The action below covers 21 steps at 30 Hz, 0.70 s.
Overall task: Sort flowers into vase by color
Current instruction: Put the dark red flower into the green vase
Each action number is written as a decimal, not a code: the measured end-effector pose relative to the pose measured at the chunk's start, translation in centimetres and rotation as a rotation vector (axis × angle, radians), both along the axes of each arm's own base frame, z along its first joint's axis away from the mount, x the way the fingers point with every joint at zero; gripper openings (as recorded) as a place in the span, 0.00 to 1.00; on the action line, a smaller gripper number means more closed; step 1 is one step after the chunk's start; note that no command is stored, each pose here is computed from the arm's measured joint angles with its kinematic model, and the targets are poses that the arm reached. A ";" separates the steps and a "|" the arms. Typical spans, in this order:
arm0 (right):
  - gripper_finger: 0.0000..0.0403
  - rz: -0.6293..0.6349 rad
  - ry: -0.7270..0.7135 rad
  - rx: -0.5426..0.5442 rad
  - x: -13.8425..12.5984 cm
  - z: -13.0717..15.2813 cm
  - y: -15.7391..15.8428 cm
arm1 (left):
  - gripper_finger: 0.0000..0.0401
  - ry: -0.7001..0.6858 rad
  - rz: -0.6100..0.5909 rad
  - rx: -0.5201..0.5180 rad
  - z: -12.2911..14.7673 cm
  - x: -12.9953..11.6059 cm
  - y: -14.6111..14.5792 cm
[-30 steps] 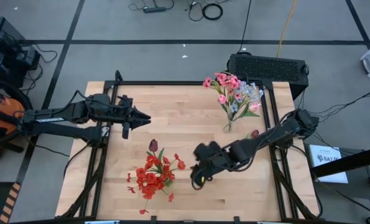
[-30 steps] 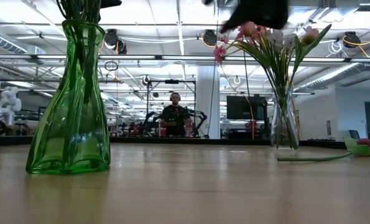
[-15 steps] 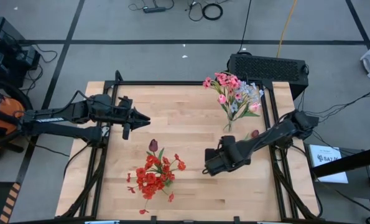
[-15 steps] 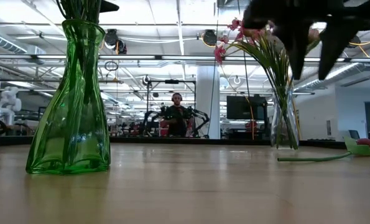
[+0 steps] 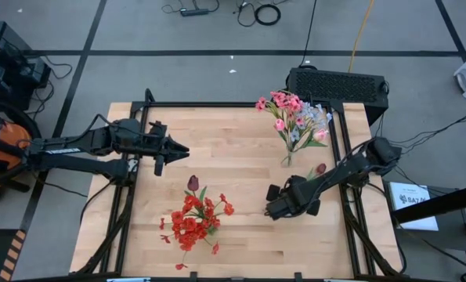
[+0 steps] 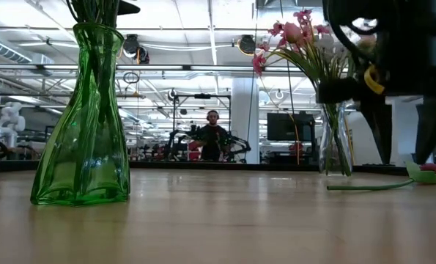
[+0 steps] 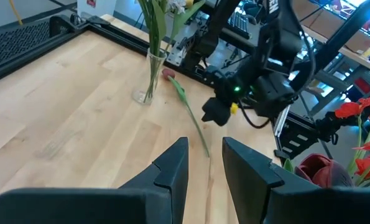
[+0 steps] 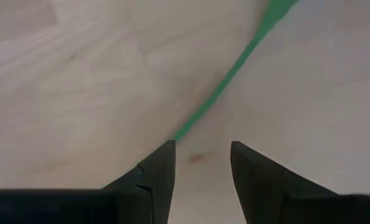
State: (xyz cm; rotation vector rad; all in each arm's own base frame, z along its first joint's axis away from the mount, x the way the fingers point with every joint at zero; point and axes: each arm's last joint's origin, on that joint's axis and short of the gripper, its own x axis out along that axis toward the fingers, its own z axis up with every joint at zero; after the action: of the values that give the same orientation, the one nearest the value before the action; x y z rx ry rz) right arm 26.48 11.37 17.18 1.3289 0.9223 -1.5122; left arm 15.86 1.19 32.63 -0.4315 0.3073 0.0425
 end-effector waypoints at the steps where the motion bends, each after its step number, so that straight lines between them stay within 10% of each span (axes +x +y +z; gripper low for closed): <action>1: 0.36 -0.005 -0.003 0.001 -0.3 -0.3 -0.2 | 0.26 0.002 0.000 0.000 0.0 0.0 0.0; 21: 0.36 -0.137 -0.057 -0.017 -5.5 -3.4 -6.0 | 0.26 0.041 -0.005 0.012 -0.4 -0.1 0.0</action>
State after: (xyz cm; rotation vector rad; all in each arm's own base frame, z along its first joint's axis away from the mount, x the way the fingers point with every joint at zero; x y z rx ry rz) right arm 20.95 5.38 13.78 1.4398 0.7941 -1.5740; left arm 15.72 1.18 32.25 -0.4181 0.3486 0.0482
